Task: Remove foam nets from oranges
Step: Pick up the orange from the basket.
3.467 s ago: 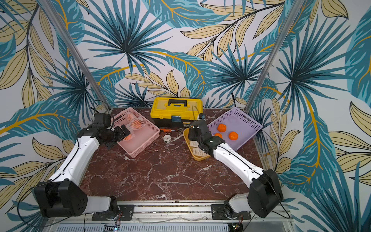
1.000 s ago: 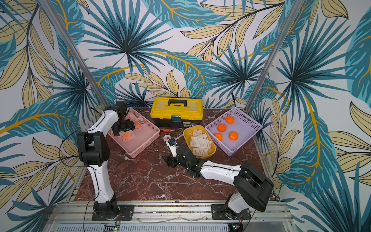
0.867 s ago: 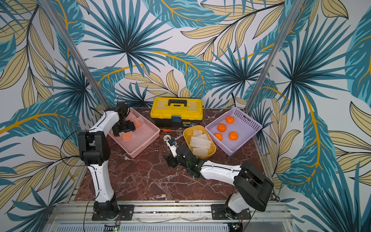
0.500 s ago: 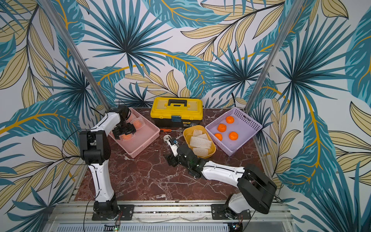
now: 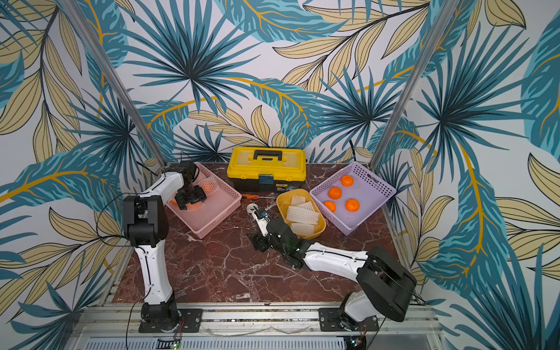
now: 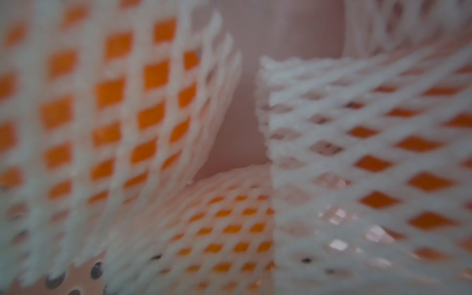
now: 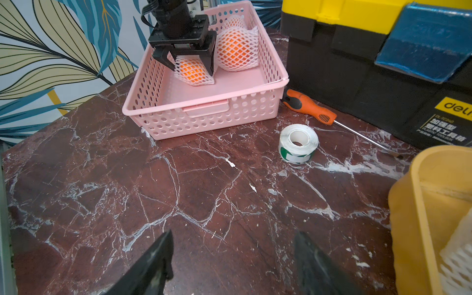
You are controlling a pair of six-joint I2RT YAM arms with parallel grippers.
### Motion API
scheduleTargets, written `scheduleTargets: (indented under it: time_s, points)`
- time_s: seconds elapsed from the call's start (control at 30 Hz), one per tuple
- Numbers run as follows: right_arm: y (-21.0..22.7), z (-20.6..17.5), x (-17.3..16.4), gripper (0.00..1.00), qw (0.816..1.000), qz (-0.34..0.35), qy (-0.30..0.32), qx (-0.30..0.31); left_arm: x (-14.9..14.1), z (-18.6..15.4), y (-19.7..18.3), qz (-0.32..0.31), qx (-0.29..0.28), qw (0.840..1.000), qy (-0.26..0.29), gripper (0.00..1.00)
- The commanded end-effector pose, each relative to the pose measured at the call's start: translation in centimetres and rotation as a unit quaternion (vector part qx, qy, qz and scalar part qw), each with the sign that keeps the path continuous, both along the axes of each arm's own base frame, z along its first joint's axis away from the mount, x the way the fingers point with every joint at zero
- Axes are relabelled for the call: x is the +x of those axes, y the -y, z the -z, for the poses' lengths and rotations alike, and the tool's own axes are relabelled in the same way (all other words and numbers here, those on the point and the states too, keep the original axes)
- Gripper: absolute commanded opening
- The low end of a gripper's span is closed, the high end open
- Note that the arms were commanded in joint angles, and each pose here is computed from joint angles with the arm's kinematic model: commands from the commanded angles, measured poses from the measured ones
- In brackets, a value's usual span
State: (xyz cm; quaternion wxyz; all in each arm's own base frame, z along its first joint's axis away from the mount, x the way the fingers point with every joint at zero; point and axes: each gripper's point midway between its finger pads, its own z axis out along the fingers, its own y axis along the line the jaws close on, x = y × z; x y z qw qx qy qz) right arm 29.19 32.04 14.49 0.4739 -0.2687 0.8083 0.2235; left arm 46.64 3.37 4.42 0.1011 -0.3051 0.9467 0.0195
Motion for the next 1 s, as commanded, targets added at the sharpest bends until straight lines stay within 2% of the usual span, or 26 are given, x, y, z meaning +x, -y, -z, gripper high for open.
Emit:
scheduleTargets:
  time_s: [0.0, 0.13, 0.4, 0.6, 0.77, 0.9, 0.97]
  points:
    - [-0.1, 0.8, 0.0, 0.75, 1.0, -0.001, -0.004, -0.012, 0.6, -0.3, -0.4, -0.006, -0.004, 1.0, 0.02, 0.75]
    - [-0.3, 0.8, 0.0, 0.75, 1.0, -0.004, -0.008, -0.009, 0.2, 0.4, -0.5, -0.008, -0.006, 1.0, 0.01, 0.83]
    - [-0.2, 0.7, 0.0, 0.75, 1.0, -0.002, -0.008, -0.005, 0.2, -1.1, -0.3, -0.015, -0.014, 0.999, 0.026, 0.6]
    - [0.1, 0.4, 0.2, 0.75, 1.0, 0.011, -0.003, -0.001, -1.0, -5.9, 1.6, -0.017, -0.052, 0.996, 0.073, 0.58]
    - [1.3, 0.4, 1.0, 0.75, 0.999, 0.05, 0.008, -0.006, -3.6, -10.5, 3.9, 0.0, -0.08, 0.99, 0.115, 0.58]
    - [2.7, -0.2, 1.7, 0.76, 0.996, 0.088, 0.016, 0.002, -6.2, -13.7, 8.0, 0.052, -0.108, 0.982, 0.143, 0.59]
    - [3.5, -0.5, 2.1, 0.76, 0.994, 0.104, 0.016, 0.011, -7.6, -14.2, 10.9, 0.088, -0.124, 0.978, 0.145, 0.59]
